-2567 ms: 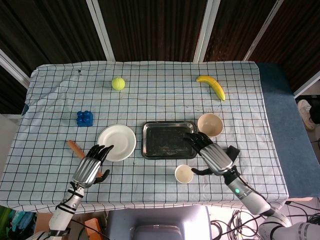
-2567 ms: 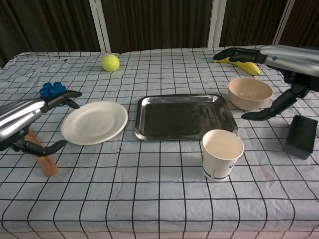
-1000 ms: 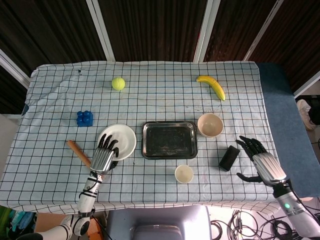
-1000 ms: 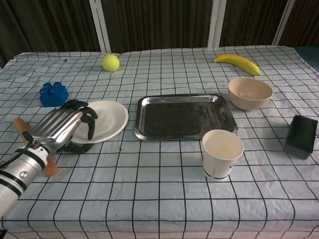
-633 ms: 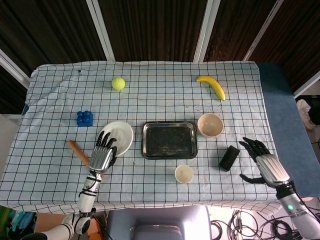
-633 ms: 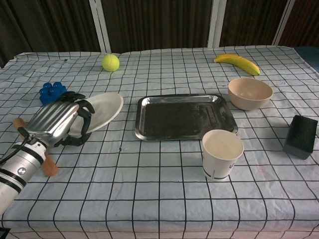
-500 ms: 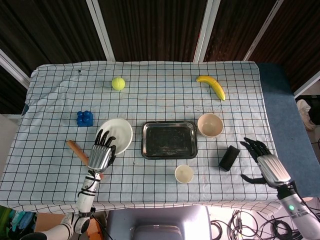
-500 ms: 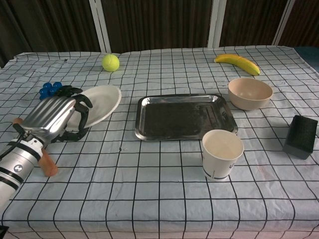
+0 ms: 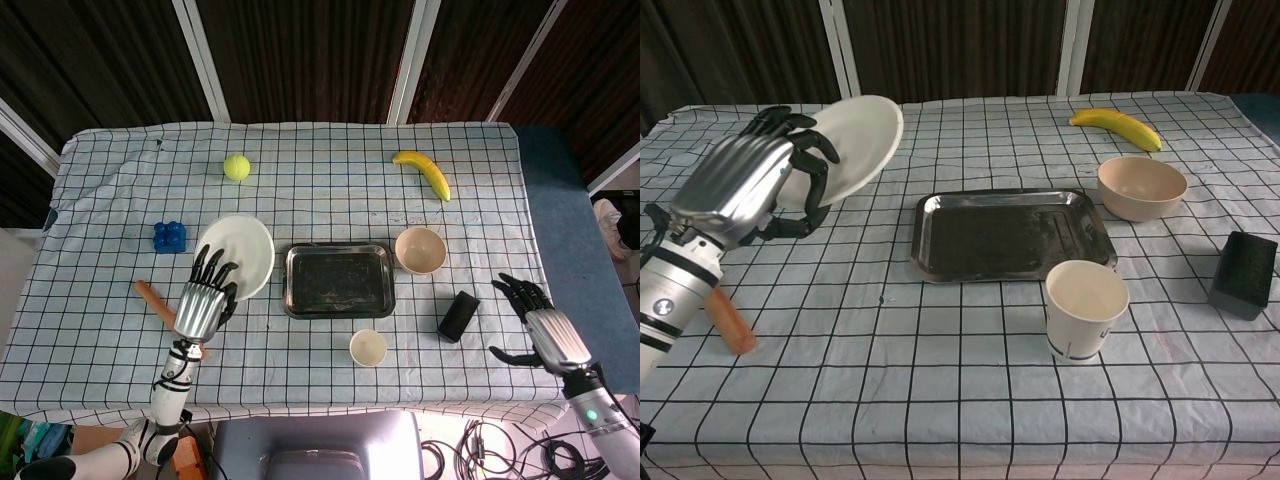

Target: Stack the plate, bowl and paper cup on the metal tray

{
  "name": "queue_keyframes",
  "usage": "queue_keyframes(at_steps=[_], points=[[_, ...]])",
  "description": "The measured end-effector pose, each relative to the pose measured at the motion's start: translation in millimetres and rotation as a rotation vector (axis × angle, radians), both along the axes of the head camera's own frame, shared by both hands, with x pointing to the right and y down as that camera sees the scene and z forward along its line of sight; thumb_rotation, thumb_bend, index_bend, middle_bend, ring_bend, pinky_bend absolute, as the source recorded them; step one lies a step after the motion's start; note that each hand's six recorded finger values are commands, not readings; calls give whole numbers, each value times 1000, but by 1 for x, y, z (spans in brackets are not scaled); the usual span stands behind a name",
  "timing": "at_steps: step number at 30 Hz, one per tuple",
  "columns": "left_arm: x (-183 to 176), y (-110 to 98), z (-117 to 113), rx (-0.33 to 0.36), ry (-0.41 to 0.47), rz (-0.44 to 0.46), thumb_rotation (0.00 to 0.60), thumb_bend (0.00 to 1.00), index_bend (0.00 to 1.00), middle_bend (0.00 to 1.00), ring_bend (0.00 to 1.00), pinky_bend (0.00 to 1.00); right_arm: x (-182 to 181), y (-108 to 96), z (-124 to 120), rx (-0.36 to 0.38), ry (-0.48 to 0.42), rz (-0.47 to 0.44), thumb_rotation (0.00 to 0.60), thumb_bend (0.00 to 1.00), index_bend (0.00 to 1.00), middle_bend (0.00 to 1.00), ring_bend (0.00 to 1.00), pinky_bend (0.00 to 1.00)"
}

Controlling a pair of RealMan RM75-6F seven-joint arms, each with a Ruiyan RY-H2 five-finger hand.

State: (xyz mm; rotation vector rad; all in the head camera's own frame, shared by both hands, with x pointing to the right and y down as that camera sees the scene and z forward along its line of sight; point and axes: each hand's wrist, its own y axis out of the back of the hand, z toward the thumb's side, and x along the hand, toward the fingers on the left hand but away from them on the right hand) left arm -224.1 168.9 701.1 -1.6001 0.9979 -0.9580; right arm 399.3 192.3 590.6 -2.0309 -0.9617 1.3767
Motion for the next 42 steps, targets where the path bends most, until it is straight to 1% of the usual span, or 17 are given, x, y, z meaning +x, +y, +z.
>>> queue_keyframes(at_steps=[4,6,10,14,17,19,22,25,27,30,33,35,37,38,40,42], points=[[30,2,-6,-1,15,80,600,440,744,340,134,35,5,-3,-5,21,-4,18,600,118,0,0,0,0],[45,6,-7,2,17,118,600,441,737,351,149,37,6,-3,-6,20,-13,28,600,118,0,0,0,0],[67,11,-4,5,21,156,600,440,731,367,167,40,12,-7,-12,21,-56,67,600,119,0,0,0,0],[79,13,0,-28,66,169,600,439,725,405,204,61,24,-13,-29,59,-98,101,600,118,0,0,0,0],[84,12,5,-54,110,166,600,439,725,415,210,72,33,-14,-42,76,-129,125,600,119,0,0,0,0],[89,12,11,-87,143,163,600,438,725,416,210,72,41,-15,-52,92,-140,139,600,119,0,0,0,0],[97,13,21,-132,172,170,600,440,720,414,211,72,48,-14,-61,114,-123,139,600,118,0,0,0,0],[104,14,29,-150,167,179,600,448,698,418,223,74,53,-14,-64,123,-107,151,600,118,0,0,0,0],[108,13,34,-162,163,181,600,445,661,415,224,74,58,-16,-66,135,-95,170,600,118,0,0,0,0],[110,11,43,-193,164,177,600,420,569,402,217,73,66,-17,-68,155,-66,188,600,119,0,0,0,0],[111,9,51,-210,141,187,600,397,392,353,176,65,67,-17,-70,160,-73,199,600,118,0,0,0,0],[112,8,56,-225,125,195,600,382,202,275,114,46,69,-17,-72,163,-76,207,600,118,0,0,0,0],[115,8,61,-245,110,204,600,368,58,189,48,28,71,-18,-73,172,-67,214,600,118,0,0,0,0],[116,8,62,-250,106,207,600,360,16,148,18,20,72,-18,-73,176,-63,217,600,118,0,0,0,0],[119,8,61,-247,109,210,600,350,0,111,0,14,72,-18,-73,178,-60,221,600,118,0,0,0,0],[121,8,57,-234,124,212,600,343,0,96,0,9,72,-18,-72,177,-58,222,600,118,0,0,0,0]])
